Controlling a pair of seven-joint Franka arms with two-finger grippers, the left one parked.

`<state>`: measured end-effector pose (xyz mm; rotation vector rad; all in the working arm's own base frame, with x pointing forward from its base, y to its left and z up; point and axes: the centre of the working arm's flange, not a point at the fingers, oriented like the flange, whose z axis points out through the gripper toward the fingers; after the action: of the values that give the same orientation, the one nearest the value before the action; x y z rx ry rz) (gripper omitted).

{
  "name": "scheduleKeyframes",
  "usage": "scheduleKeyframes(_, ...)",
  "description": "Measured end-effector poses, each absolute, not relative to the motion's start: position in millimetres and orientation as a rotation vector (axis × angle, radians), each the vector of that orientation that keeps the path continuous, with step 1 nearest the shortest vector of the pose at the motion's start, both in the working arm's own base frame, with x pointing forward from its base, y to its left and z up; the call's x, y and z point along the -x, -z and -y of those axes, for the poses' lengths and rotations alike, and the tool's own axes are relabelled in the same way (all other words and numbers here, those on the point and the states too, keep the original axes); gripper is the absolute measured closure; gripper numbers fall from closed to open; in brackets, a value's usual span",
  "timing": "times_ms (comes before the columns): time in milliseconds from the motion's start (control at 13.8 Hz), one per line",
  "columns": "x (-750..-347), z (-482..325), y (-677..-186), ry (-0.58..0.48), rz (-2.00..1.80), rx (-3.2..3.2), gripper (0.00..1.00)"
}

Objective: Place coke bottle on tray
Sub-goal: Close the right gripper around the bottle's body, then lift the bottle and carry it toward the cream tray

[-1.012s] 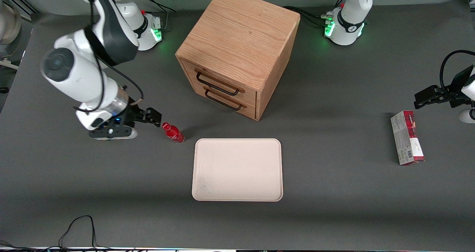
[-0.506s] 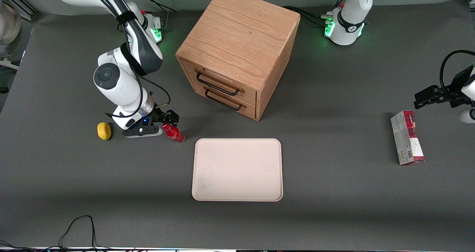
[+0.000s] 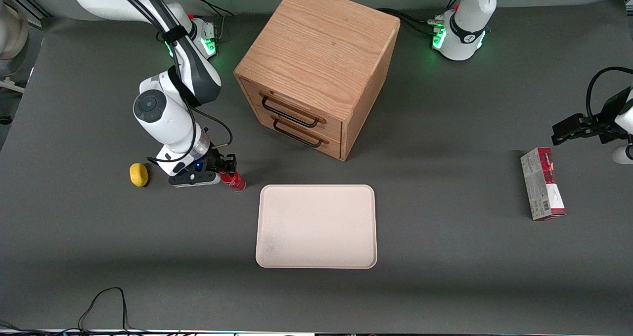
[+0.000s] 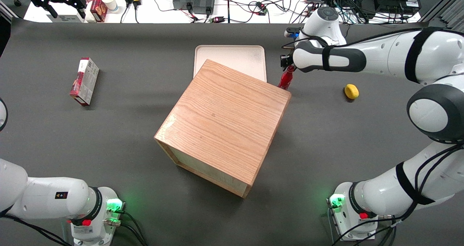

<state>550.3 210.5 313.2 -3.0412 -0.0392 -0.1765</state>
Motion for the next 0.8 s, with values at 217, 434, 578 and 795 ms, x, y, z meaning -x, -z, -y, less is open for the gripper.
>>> scheduleKeyframes(217,-551.5,-209.2,-313.9,0.184,0.046,3.046,0.68)
scheduleKeyframes(434,-551.2,-210.4,-314.0,0.187,0.057,3.05,0.68)
scheduleKeyframes(578,-551.9,-210.5,-315.5,0.17,0.058,3.055,0.69)
scheduleKeyframes(795,-568.7,-213.1,-352.3,0.079,0.055,3.083,0.69)
